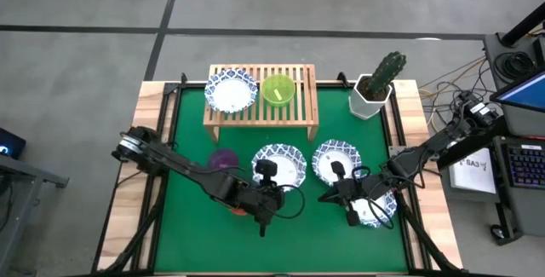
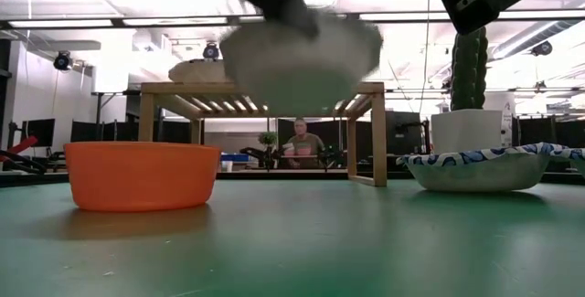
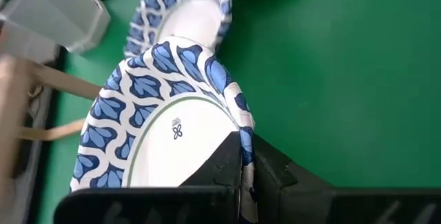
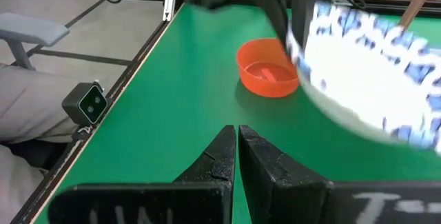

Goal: Place and stack bowls onto a shelf
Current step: Stack the large blue patterned on top of the large blue patterned bowl on the shelf

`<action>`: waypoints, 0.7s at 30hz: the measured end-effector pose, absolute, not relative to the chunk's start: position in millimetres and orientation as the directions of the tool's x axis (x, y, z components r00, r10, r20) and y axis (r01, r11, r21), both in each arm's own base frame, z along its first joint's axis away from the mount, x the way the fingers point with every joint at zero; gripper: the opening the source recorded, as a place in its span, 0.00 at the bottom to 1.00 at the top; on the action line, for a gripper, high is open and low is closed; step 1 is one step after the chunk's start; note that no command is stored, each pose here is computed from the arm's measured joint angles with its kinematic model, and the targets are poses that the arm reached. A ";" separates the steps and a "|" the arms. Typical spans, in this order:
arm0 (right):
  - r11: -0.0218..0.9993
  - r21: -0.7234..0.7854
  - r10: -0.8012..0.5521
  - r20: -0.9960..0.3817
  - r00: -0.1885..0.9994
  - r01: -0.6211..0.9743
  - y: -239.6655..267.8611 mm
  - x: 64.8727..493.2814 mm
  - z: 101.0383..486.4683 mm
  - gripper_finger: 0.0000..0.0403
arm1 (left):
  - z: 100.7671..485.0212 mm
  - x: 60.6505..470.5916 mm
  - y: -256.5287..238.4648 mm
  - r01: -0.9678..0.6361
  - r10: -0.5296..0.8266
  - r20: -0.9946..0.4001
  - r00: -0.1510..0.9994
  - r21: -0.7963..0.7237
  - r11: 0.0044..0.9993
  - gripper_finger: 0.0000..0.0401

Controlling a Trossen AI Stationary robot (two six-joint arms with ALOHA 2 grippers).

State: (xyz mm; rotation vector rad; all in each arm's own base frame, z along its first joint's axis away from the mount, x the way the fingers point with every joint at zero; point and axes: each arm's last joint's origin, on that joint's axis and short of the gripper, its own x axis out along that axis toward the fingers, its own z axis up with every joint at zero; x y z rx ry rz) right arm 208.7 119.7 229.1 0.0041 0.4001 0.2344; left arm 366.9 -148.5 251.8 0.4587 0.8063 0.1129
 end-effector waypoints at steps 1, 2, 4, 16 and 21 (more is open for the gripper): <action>0.973 0.050 0.227 -0.386 0.894 -0.225 119.7 208.7 229.1 0.02 | 262.4 363.3 -149.0 0.084 0.266 -0.670 0.693 0.441 0.893 0.00; 0.973 0.050 0.227 -0.386 0.894 -0.225 119.7 208.7 229.1 0.02 | 273.0 359.2 -149.2 0.093 0.263 -0.672 0.693 0.445 0.891 0.00; 0.973 0.050 0.227 -0.385 0.894 -0.225 119.7 208.7 229.1 0.02 | 295.7 349.2 -147.9 0.104 0.255 -0.668 0.699 0.448 0.888 0.00; 0.974 0.048 0.222 -0.386 0.895 -0.220 119.4 209.1 228.7 0.02 | 401.5 253.9 -87.4 -0.087 0.421 -0.538 0.730 0.539 0.838 0.00; 0.975 0.047 0.216 -0.386 0.897 -0.215 119.0 209.4 228.8 0.02 | 415.3 231.6 -44.7 -0.222 0.542 -0.517 0.662 0.556 0.801 0.00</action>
